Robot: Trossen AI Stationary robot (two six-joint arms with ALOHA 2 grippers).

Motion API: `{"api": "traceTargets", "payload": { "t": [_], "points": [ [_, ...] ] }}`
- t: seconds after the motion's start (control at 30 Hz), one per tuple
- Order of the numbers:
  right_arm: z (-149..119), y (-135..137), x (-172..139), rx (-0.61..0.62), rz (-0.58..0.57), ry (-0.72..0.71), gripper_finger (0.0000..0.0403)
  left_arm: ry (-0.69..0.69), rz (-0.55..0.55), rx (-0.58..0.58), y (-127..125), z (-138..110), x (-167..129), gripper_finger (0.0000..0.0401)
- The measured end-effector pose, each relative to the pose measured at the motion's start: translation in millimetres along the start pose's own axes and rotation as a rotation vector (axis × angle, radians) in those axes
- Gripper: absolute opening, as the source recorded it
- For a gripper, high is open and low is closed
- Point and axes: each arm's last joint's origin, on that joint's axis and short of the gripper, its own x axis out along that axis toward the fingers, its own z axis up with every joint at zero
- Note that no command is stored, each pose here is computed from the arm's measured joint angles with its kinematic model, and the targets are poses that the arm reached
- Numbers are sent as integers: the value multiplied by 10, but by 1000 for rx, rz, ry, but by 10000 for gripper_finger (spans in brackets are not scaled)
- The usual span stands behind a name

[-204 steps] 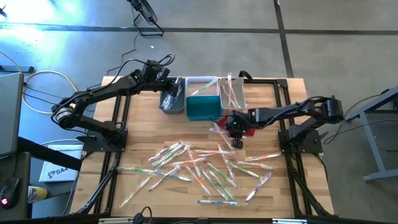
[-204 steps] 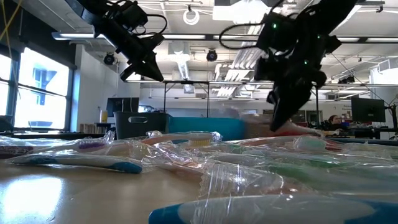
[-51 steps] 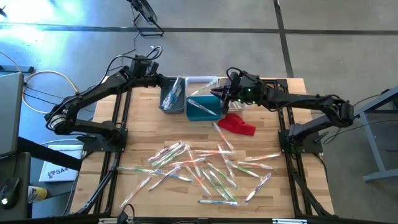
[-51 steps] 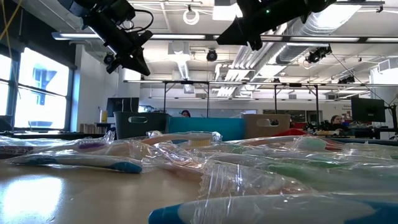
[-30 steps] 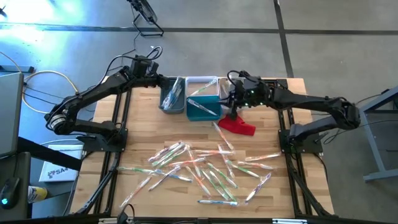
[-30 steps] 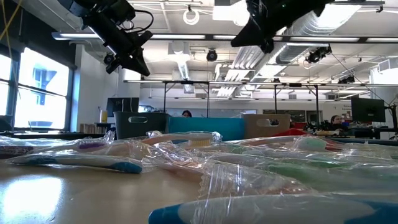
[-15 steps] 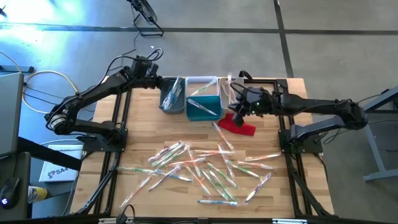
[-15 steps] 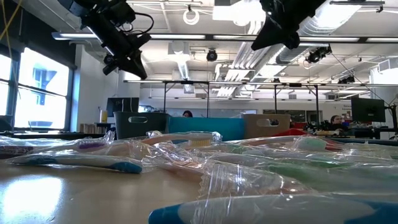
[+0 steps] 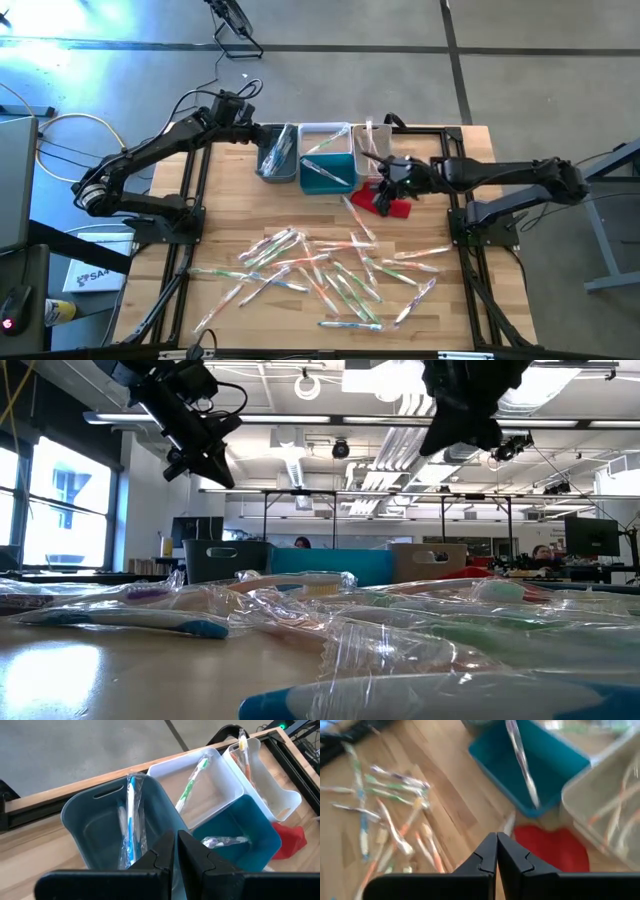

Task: Pick & Place Toothbrushes
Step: Put the orange toothbrush into the white bin

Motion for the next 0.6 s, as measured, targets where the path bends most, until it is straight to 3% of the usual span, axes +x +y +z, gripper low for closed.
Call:
{"api": "traceTargets", "payload": {
  "t": [0.37,0.6],
  "points": [
    [-138,-4,406,186,-151,138,13,8,4,27,4,-8,0,19],
    [-255,-6,732,240,-215,247,88,8,5,26,4,-8,0,19]
  ]
}}
